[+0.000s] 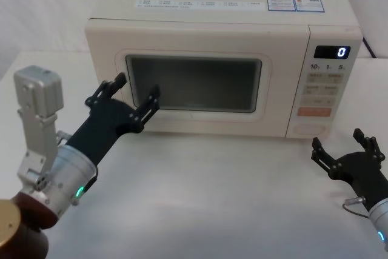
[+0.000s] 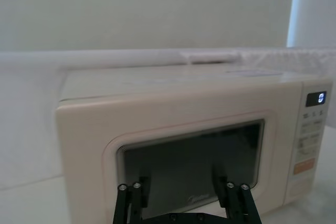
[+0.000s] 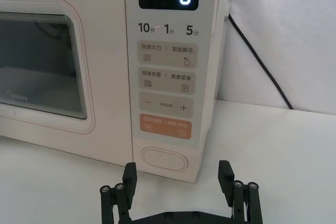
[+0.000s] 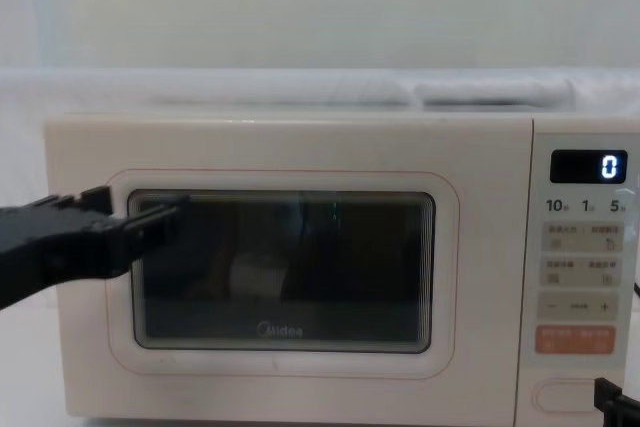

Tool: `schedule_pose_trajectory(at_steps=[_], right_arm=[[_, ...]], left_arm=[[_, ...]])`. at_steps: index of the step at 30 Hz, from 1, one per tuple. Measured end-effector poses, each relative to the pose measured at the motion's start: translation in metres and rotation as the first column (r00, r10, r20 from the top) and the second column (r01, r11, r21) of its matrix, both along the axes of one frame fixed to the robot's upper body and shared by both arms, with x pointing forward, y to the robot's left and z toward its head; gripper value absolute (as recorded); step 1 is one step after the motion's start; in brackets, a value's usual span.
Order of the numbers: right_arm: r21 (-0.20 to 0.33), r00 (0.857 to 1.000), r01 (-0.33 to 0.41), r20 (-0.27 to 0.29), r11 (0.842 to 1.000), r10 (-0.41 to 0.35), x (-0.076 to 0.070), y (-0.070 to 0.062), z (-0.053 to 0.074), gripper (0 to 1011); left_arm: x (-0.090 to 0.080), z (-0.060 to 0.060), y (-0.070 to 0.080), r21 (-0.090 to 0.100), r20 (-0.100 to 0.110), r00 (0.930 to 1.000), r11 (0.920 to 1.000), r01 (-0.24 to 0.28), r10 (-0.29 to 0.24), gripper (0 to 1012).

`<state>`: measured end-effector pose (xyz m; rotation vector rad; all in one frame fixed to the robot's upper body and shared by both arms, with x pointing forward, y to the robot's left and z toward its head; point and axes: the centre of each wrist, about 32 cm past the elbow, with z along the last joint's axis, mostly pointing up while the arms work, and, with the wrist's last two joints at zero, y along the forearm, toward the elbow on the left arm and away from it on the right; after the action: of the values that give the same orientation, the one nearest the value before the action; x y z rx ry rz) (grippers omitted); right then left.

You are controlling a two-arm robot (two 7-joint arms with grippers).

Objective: Press the button to open the microwave door with one hand; close the microwave door with the other hand.

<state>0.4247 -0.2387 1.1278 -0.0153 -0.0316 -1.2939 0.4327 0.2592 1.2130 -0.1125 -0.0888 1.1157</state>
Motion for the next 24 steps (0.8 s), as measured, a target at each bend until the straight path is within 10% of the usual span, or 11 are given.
schedule_pose_trajectory(at_steps=[9,24], right_arm=[[0.000,1.000,0.000,0.000,1.000,0.000,0.000,0.000,0.000,1002],[0.000,1.000,0.000,0.000,1.000,0.000,0.000,0.000,0.000,1002]], left_arm=[[-0.011,-0.012,0.010,0.011,-0.025,0.9984,0.9987,-0.050,0.050,1001],[-0.024,-0.032,0.018,-0.007,-0.056,0.9916,0.9931,-0.117,0.117,1001]])
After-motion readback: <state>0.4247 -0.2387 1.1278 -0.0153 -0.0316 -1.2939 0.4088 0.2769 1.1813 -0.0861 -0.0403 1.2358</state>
